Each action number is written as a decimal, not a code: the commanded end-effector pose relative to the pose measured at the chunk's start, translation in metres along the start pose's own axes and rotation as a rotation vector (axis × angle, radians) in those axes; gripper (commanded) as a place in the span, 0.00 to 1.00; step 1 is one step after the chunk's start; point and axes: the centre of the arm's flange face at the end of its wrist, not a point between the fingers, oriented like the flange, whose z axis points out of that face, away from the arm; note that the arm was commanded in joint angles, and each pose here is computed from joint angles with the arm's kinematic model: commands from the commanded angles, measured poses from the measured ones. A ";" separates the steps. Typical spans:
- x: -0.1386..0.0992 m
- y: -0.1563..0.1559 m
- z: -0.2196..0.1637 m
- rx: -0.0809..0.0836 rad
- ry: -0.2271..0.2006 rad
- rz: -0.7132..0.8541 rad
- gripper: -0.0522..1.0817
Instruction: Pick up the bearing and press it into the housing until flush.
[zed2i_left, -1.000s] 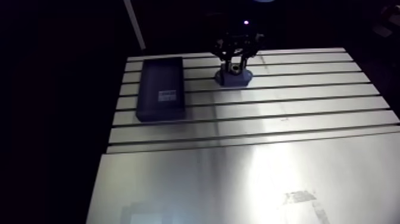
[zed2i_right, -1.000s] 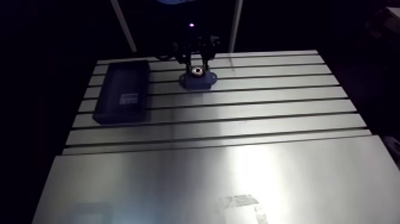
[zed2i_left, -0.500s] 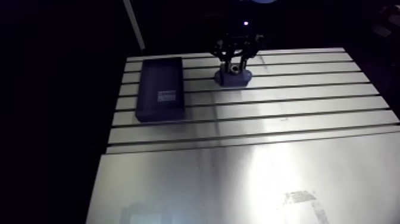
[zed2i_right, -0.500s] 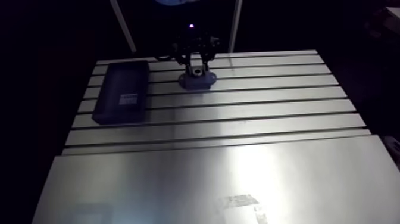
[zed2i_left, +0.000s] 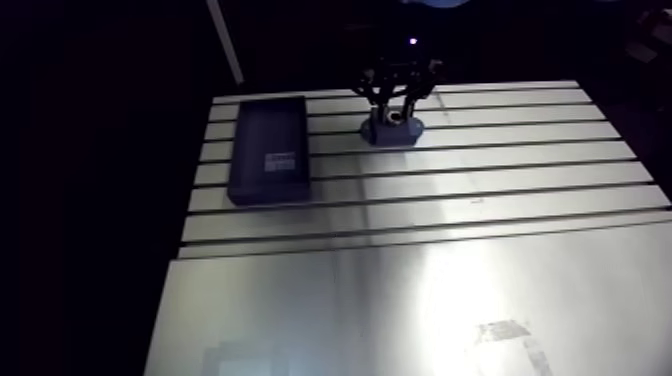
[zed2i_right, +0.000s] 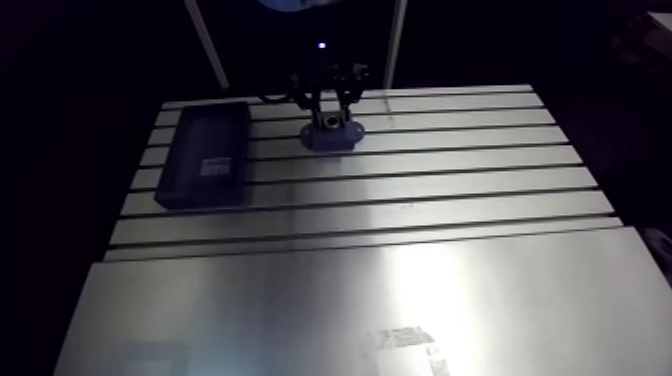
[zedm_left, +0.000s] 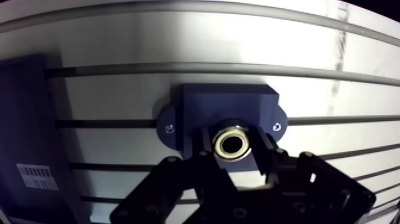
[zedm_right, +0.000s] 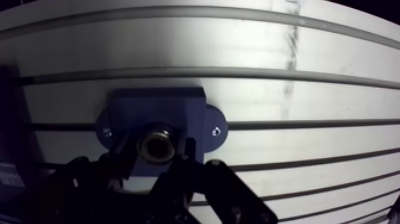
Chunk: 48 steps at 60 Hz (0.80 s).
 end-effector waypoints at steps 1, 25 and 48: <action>-0.001 0.000 0.002 -0.002 -0.004 0.000 0.40; 0.005 0.001 -0.017 0.000 0.027 0.001 0.05; 0.005 -0.002 -0.042 0.007 0.027 -0.004 0.05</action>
